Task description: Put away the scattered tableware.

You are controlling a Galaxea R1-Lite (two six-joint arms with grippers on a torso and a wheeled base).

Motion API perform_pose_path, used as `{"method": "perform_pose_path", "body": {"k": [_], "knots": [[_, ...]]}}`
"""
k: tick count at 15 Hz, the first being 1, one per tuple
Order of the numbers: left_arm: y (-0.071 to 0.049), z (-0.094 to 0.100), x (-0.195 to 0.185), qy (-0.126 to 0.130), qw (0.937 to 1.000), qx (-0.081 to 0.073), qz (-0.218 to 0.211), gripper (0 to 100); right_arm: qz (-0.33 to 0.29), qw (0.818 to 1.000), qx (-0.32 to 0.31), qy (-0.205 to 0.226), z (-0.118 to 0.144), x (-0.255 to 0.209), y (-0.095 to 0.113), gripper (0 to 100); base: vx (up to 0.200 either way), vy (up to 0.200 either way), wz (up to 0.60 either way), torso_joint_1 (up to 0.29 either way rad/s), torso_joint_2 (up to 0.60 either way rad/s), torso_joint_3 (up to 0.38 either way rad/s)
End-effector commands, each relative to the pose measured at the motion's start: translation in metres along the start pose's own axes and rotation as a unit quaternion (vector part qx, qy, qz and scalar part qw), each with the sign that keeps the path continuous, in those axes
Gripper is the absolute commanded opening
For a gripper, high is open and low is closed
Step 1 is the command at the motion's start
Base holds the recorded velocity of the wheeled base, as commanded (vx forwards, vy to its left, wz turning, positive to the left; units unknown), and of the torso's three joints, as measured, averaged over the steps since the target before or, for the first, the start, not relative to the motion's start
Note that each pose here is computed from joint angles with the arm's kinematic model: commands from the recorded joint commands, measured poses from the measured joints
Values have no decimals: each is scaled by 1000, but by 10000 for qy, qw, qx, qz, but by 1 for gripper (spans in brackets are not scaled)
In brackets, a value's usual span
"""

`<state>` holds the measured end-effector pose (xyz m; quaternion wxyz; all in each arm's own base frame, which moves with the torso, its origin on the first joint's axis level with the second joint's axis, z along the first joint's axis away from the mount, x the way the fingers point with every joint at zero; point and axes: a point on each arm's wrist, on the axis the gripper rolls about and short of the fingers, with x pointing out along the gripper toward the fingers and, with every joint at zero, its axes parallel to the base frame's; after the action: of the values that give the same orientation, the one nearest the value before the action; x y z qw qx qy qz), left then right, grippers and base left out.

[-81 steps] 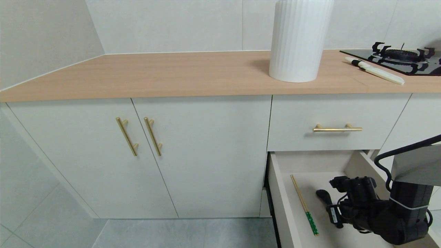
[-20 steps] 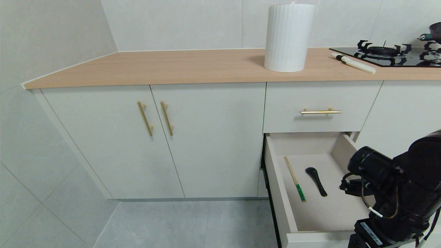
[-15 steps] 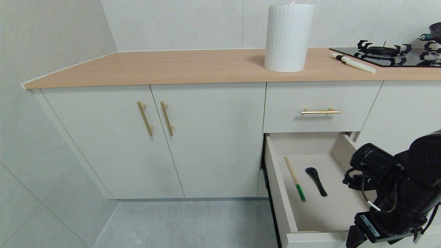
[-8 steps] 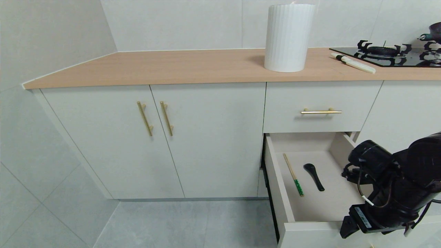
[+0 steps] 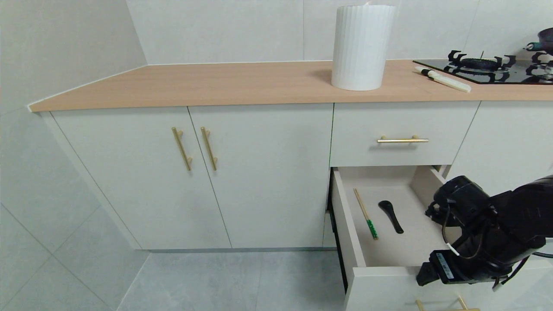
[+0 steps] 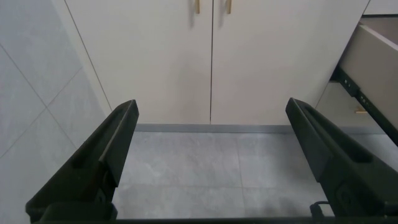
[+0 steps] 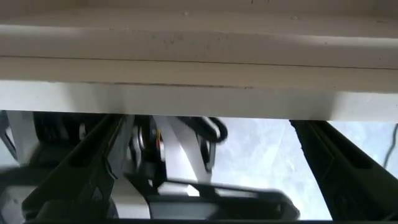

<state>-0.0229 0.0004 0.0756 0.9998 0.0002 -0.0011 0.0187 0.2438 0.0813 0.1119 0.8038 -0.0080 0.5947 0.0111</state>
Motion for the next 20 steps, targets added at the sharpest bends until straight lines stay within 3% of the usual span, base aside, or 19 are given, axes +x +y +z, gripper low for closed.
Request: {"method": "perform_pose_path", "body": {"k": [1,10,16,20], "knots": [[0,0,0,3,10000,-2,5,100,-37,9998,72,-163,-1,6,-3,100,0,0,0,0,0,0],[0,0,0,3,10000,-2,5,100,-18,9927,213,-1183,6,23,-2,100,0,0,0,0,0,0],[0,0,0,3,10000,6,5,100,-62,9863,371,-1608,14,32,-5,100,0,0,0,0,0,0],[0,0,0,3,10000,-2,5,100,-256,9755,782,-2042,26,48,-9,100,0,0,0,0,0,0]]}}
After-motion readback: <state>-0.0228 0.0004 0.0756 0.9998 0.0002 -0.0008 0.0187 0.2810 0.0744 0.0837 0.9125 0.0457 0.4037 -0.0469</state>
